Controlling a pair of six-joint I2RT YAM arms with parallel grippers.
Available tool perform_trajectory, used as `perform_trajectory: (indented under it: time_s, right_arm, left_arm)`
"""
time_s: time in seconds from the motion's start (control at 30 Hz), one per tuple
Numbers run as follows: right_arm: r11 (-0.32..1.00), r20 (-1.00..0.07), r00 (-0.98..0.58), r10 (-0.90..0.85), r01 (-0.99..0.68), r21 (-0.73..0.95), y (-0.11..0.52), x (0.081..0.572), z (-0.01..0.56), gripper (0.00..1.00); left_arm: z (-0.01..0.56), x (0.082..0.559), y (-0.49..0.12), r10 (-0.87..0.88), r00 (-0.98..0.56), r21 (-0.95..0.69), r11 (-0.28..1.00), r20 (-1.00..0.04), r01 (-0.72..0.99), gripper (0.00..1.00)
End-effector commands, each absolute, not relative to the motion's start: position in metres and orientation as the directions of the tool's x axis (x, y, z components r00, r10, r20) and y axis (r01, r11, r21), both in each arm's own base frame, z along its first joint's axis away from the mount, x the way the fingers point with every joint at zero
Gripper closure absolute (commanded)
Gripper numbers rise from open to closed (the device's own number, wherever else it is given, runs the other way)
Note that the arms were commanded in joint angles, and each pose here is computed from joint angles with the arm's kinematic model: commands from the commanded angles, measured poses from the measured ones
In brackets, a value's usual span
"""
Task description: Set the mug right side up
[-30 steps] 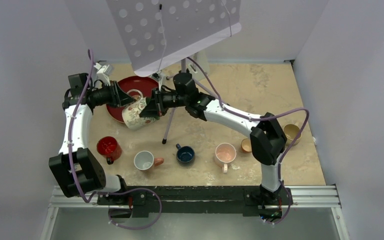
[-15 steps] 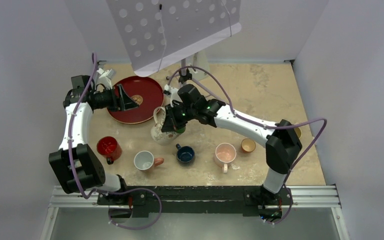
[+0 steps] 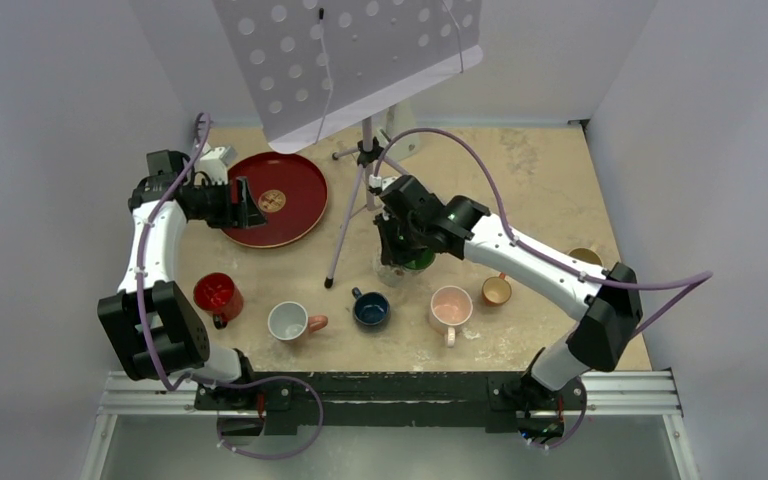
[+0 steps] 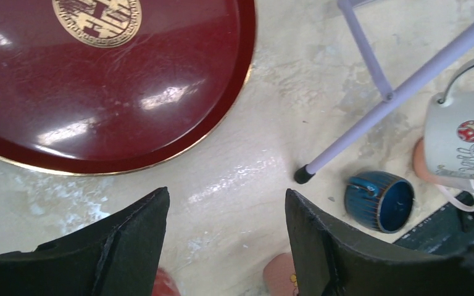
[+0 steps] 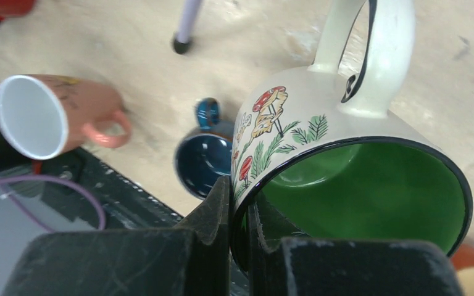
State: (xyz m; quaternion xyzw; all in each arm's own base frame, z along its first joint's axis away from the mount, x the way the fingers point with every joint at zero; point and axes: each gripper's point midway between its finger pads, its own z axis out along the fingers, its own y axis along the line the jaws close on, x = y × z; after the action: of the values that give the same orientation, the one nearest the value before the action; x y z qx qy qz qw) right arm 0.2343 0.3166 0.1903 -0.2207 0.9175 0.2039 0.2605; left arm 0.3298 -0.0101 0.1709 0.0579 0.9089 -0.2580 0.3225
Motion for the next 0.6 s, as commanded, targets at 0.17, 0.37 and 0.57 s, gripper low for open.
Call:
perform_trajectory:
  time_s: [0.17,0.37,0.57]
  right_arm:
    - [0.898,-0.59,-0.758,-0.277,-0.423,0.123,0.304,0.263,0.168,1.0]
    - [0.909,-0.538,-0.791,-0.29,-0.404,0.104,0.301,0.26,0.132,1.0]
    - [0.911,-0.519,-0.805,-0.289,-0.397,0.109,0.303,0.259,0.122,1.0]
  left_arm:
    - [0.15,0.336,0.028,0.003,-0.805,-0.225,0.96,-0.593,0.169,0.27]
    - [0.147,0.332,0.032,0.028,-0.791,-0.181,0.968,-0.612,0.174,0.28]
    - [0.151,0.332,0.029,0.021,-0.781,-0.192,0.965,-0.625,0.18,0.28]
